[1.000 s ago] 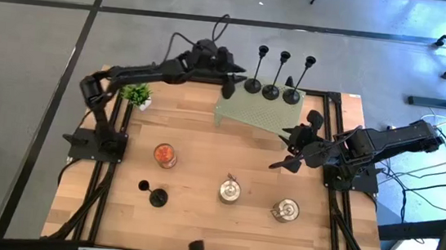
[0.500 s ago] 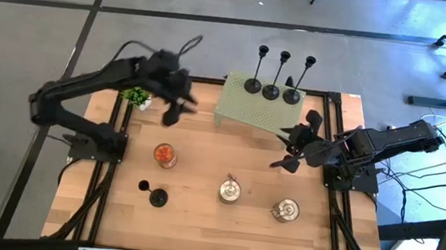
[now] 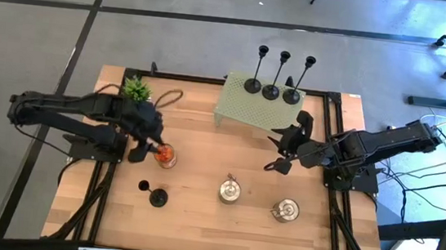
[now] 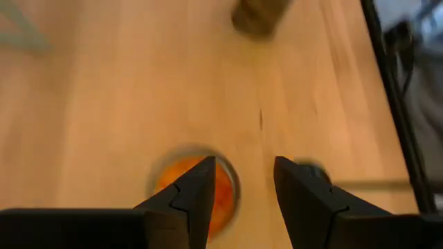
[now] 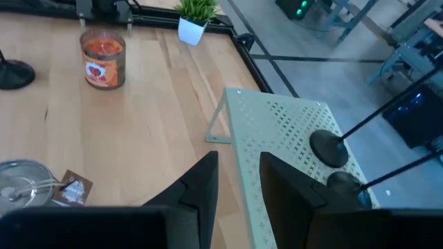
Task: Pick & Place candle stick holders
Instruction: Put the black candle holder on the shelf
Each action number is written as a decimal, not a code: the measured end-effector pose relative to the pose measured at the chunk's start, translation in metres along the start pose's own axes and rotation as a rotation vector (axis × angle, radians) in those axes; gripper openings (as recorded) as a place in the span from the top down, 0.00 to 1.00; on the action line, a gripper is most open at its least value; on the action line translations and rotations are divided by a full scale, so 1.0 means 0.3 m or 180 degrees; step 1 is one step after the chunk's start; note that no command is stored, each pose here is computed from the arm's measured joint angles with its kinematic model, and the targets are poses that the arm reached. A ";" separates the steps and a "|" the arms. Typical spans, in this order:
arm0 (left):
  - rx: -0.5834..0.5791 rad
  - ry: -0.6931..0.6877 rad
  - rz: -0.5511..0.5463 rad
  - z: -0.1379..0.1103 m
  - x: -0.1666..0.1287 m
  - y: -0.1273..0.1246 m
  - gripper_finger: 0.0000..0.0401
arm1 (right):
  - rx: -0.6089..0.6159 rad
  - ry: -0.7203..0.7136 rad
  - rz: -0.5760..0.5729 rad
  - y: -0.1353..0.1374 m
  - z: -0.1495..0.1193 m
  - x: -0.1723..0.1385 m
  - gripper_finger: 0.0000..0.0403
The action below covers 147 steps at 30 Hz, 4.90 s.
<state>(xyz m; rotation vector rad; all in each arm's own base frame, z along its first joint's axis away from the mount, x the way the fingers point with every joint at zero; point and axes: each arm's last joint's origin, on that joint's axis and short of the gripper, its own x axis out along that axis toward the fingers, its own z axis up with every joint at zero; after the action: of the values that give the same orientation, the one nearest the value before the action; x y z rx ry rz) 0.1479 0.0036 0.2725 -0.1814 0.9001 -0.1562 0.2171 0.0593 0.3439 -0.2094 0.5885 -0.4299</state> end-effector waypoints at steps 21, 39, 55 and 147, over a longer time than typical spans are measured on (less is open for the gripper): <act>0.0485 0.0207 -0.0903 -0.140 0.192 -0.150 0.64 | -0.0202 -0.0184 -0.0010 0.025 0.036 0.048 0.73; 0.1197 -0.0123 -0.1200 -0.134 0.224 -0.251 0.64 | -0.0234 -0.0167 0.0257 0.012 0.042 0.066 0.73; 0.1123 -0.0353 -0.1295 -0.104 0.243 -0.272 0.66 | -0.0221 -0.0192 0.0259 0.013 0.045 0.065 0.73; -0.0057 -0.1997 0.1706 0.614 0.009 0.747 0.98 | -0.0386 -0.0388 0.0288 0.015 0.067 0.062 0.73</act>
<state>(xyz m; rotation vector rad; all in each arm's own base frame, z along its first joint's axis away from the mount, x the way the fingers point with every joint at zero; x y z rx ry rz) 0.3080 0.2379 0.3328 0.0044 0.3003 0.3924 0.2441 0.0563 0.3498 -0.3216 0.5025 -0.2919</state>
